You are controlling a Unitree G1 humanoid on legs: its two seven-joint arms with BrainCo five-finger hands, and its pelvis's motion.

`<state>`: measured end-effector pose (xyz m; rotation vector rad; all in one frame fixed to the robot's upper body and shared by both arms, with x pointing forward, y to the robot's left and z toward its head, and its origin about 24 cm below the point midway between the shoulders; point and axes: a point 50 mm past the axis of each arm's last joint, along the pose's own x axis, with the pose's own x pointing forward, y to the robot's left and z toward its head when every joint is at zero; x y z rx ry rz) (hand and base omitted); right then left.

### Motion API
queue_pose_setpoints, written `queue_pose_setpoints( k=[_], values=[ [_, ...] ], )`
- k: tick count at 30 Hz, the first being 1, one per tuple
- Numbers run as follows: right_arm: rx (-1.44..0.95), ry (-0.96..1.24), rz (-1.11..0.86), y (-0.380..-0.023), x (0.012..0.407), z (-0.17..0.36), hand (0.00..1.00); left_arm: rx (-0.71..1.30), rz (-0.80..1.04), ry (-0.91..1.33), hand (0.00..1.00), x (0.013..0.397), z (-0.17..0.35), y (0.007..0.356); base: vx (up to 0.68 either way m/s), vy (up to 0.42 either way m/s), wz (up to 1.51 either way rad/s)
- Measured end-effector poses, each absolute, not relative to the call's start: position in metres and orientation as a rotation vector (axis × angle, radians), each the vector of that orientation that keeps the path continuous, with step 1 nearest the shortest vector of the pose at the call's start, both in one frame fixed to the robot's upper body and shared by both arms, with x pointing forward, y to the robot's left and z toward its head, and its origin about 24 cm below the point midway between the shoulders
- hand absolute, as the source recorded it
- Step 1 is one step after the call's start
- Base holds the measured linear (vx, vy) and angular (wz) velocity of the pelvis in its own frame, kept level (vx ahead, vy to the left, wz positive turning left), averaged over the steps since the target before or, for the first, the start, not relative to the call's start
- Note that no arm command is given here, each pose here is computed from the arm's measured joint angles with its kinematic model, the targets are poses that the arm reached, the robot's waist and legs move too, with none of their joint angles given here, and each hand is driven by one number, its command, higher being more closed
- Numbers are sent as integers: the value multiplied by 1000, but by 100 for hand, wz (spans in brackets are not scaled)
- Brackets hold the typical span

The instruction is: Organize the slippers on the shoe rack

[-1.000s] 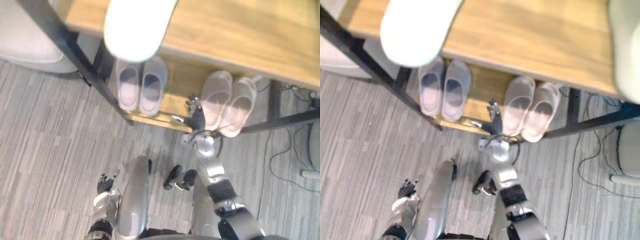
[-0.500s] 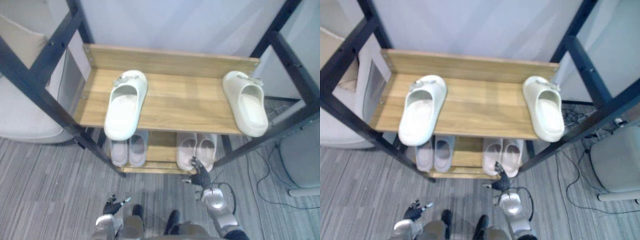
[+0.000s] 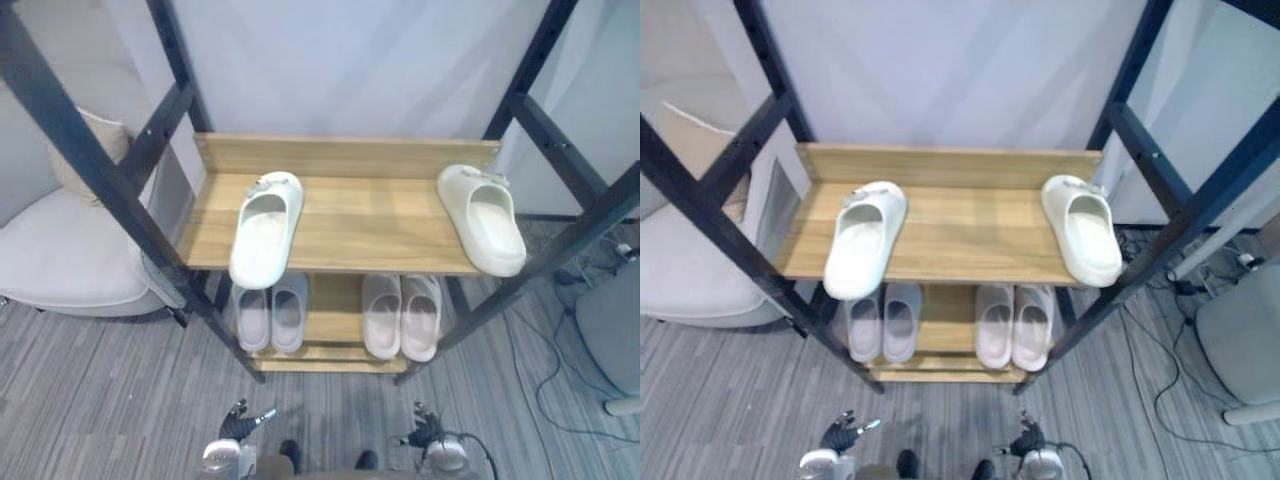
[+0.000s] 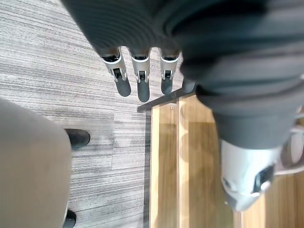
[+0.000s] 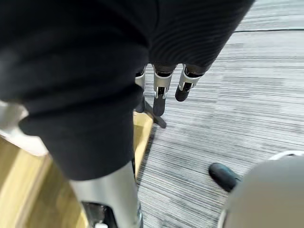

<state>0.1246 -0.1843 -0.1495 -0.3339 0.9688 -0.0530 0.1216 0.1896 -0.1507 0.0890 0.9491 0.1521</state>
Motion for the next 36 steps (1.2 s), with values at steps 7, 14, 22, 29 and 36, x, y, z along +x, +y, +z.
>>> queue_pose_setpoints(
  k=[7, 14, 22, 29, 36],
  values=[
    [-288, 991, -101, -187, 124, -151, 0, 160, 51, 923, 0, 127, -149, 178, -43, 49, 11],
    [-291, 1012, -102, -186, 122, -154, 0, 183, -221, 627, 0, 166, -111, 123, 6, 47, 10],
    [-302, 976, -108, -187, 136, -149, 0, 29, -514, 189, 0, 197, -24, 55, 39, 11, 6],
    [-318, 939, -99, -188, 147, -145, 0, -60, -646, -46, 0, 211, 32, 24, 7, 0, -1],
    [-344, 938, -75, -188, 146, -145, 0, -122, -655, -217, 0, 217, 73, 17, -21, 9, -7]
  ],
)
